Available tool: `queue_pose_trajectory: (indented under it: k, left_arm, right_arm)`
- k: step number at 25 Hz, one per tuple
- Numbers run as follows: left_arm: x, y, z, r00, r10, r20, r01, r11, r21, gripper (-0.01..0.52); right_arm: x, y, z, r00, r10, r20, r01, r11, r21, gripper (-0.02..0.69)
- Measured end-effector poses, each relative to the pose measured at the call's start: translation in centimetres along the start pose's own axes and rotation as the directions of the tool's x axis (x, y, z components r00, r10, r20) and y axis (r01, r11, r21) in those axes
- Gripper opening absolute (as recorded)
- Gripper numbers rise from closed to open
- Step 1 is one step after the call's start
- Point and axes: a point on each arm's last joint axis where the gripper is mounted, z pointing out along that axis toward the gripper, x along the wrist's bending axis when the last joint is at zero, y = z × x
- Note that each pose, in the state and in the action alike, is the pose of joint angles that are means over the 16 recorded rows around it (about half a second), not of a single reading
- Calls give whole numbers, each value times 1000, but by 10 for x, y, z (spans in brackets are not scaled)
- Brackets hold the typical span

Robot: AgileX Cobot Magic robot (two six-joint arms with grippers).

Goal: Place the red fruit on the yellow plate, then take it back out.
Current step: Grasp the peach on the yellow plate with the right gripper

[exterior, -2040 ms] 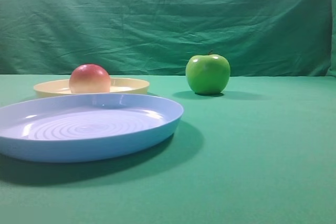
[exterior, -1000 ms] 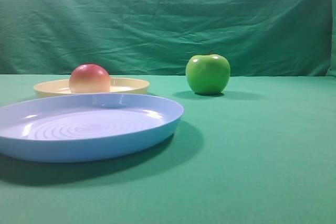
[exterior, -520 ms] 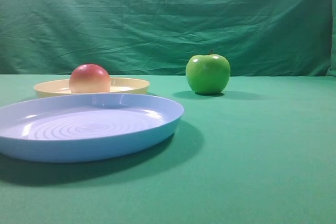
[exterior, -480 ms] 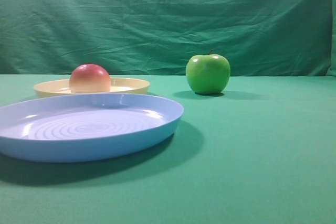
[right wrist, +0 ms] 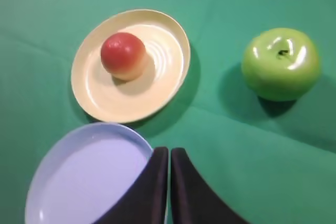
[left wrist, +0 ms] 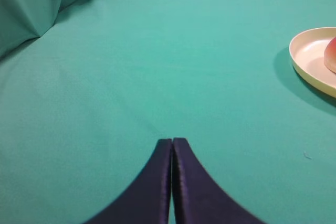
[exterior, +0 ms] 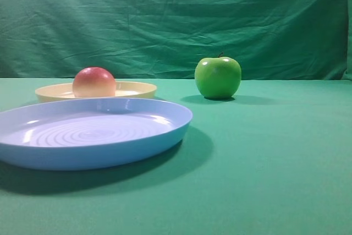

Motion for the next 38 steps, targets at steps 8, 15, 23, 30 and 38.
queue_pose_trajectory:
  k: [8, 15, 23, 30, 38]
  left_arm:
    - [0, 0, 0, 1000, 1, 0, -1, 1000, 0, 0]
    - [0, 0, 0, 1000, 1, 0, -1, 1000, 0, 0]
    - [0, 0, 0, 1000, 1, 0, -1, 1000, 0, 0]
    - [0, 0, 0, 1000, 1, 0, -1, 1000, 0, 0]
    - [0, 0, 0, 1000, 1, 0, -1, 1000, 0, 0]
  right_arm:
    - [4, 38, 44, 985, -138, -100, 143, 989, 39, 0]
    - [17, 70, 84, 922, -339, -189, 364, 924, 116, 0]
    - [34, 82, 143, 874, -435, -218, 472, 867, 160, 38]
    - [41, 80, 181, 858, -461, -227, 494, 861, 121, 280]
    - [38, 74, 214, 865, -455, -212, 478, 876, 65, 581]
